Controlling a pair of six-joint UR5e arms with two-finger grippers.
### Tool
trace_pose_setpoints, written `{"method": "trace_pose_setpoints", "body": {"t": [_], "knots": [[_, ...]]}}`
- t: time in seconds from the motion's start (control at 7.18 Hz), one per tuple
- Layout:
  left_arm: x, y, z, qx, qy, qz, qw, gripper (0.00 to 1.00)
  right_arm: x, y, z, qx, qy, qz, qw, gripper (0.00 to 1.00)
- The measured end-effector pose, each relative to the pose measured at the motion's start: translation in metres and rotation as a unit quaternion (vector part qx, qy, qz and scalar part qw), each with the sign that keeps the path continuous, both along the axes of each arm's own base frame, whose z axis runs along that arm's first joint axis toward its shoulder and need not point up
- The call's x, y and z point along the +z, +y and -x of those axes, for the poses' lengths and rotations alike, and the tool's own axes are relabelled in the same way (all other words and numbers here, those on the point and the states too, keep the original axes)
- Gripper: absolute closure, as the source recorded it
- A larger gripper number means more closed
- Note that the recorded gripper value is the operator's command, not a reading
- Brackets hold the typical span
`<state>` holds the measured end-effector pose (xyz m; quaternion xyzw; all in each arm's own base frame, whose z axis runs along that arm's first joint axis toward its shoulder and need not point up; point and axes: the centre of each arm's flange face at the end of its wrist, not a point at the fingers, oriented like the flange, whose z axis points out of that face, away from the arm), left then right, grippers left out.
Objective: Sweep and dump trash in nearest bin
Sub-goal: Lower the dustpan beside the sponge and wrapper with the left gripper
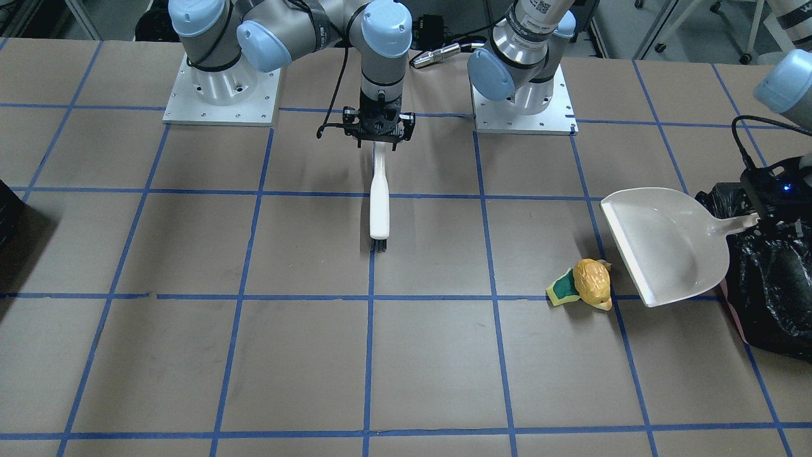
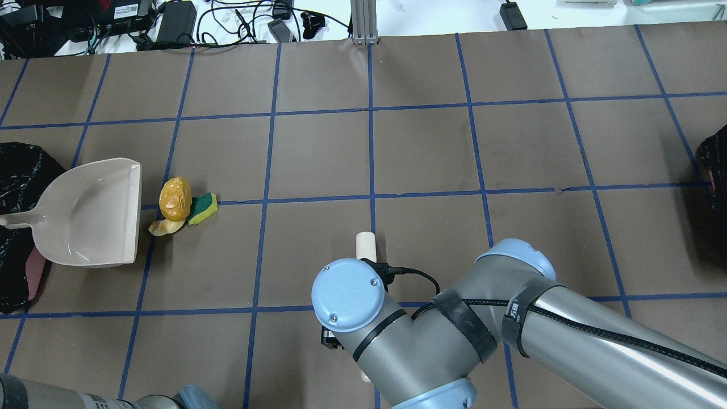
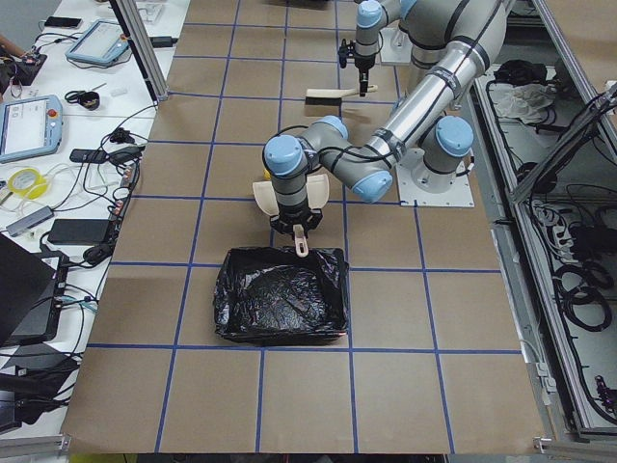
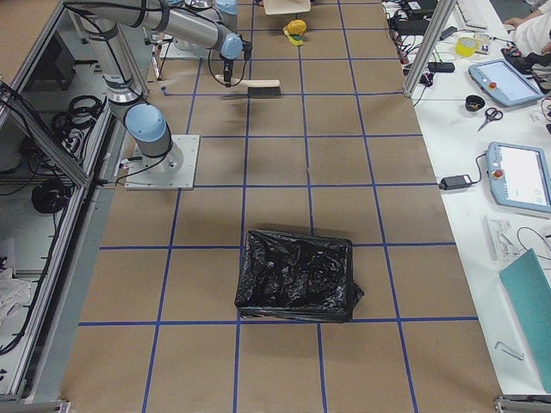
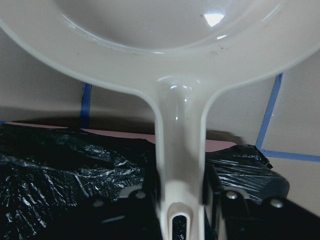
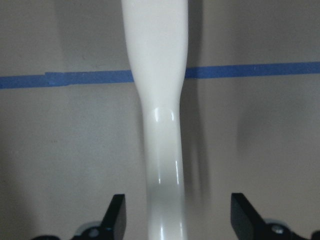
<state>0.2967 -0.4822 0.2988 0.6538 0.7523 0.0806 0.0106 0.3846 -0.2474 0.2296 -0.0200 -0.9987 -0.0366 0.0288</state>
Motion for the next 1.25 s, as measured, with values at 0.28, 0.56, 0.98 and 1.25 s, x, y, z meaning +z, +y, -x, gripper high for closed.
{"method": "trace_pose_setpoints", "body": {"t": [0.28, 0.56, 0.98, 1.25], "knots": [[-0.009, -0.005, -0.004, -0.024, -0.007, -0.001, 0.9997, 1.0, -0.001, 0.001, 0.0, -0.008, 0.0, 0.0, 1.0, 0.54], [-0.008, -0.014, -0.012, -0.054, -0.011, 0.001, 0.9985, 1.0, 0.0, 0.003, -0.002, -0.011, 0.0, 0.001, 0.9999, 0.64], [-0.004, -0.024, -0.015, -0.08, -0.022, 0.005, 0.9966, 1.0, 0.0, 0.005, -0.004, -0.013, -0.001, 0.001, 0.9999, 0.99], [-0.001, -0.037, 0.008, -0.098, -0.046, -0.006, 0.9941, 1.0, 0.005, 0.002, -0.007, -0.023, -0.005, 0.006, 0.9997, 1.0]]}}
